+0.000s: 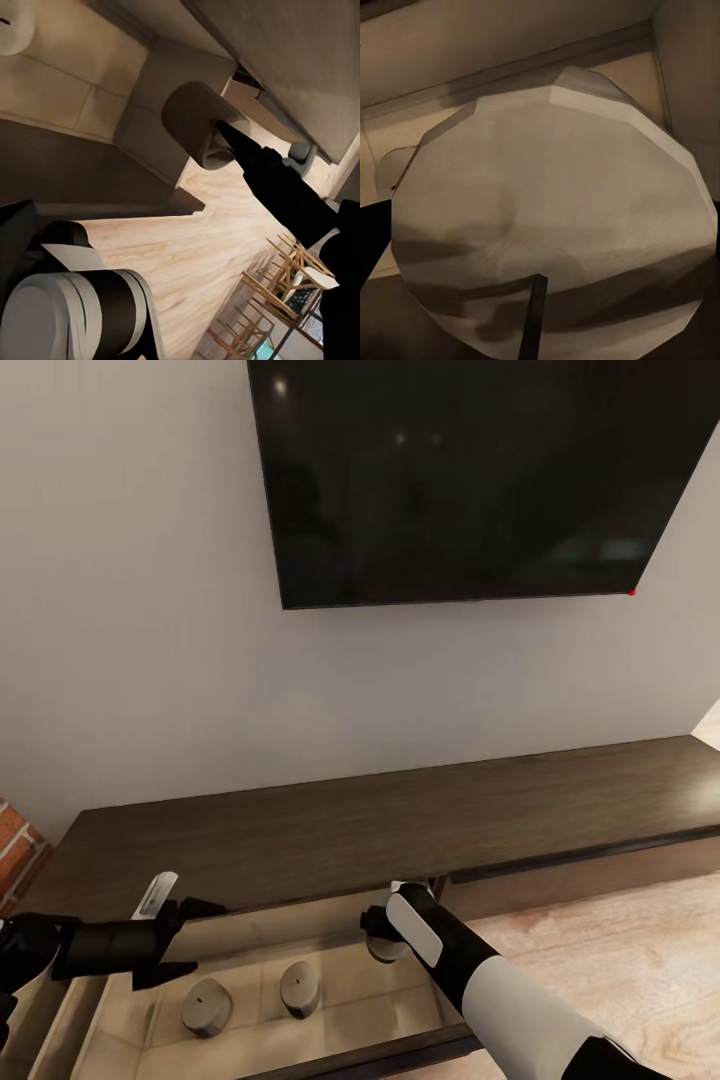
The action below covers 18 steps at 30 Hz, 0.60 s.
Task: Place each of the two pumpkins and all three candles from the living room inside a cabinet in the living room (use any cabinet), then make sure every cabinet is closed, and position the cauldron so it is next to a table in the living room.
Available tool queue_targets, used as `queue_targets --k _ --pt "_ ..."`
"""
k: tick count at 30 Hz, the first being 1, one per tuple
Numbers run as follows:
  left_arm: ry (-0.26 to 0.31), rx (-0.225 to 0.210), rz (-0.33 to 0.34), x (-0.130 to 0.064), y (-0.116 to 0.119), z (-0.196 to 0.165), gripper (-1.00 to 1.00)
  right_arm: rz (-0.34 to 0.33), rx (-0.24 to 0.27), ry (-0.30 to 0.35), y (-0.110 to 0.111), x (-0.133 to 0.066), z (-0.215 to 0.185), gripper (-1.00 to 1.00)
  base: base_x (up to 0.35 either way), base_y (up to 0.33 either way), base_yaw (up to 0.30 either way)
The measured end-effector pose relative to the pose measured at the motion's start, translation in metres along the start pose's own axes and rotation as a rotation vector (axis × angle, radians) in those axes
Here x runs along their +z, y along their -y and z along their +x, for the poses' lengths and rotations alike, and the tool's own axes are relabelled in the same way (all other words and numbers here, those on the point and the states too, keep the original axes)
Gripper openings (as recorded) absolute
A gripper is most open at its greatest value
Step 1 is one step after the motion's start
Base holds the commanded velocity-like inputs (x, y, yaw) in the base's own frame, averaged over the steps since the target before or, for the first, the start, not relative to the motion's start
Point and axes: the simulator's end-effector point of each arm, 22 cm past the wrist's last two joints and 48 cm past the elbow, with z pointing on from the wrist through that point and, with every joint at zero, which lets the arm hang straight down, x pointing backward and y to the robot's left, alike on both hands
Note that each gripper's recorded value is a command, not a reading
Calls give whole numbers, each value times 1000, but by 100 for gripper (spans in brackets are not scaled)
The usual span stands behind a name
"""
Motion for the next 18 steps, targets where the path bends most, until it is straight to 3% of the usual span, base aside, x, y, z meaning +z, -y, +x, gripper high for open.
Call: queue_targets --k 10,18 --pt "2 32 23 -2 13 3 100 0 0 -1 0 0 0 -100 0 0 0" --pt "7 38 7 1 -7 0 100 -3 -2 -6 1 15 8 -100 0 0 0"
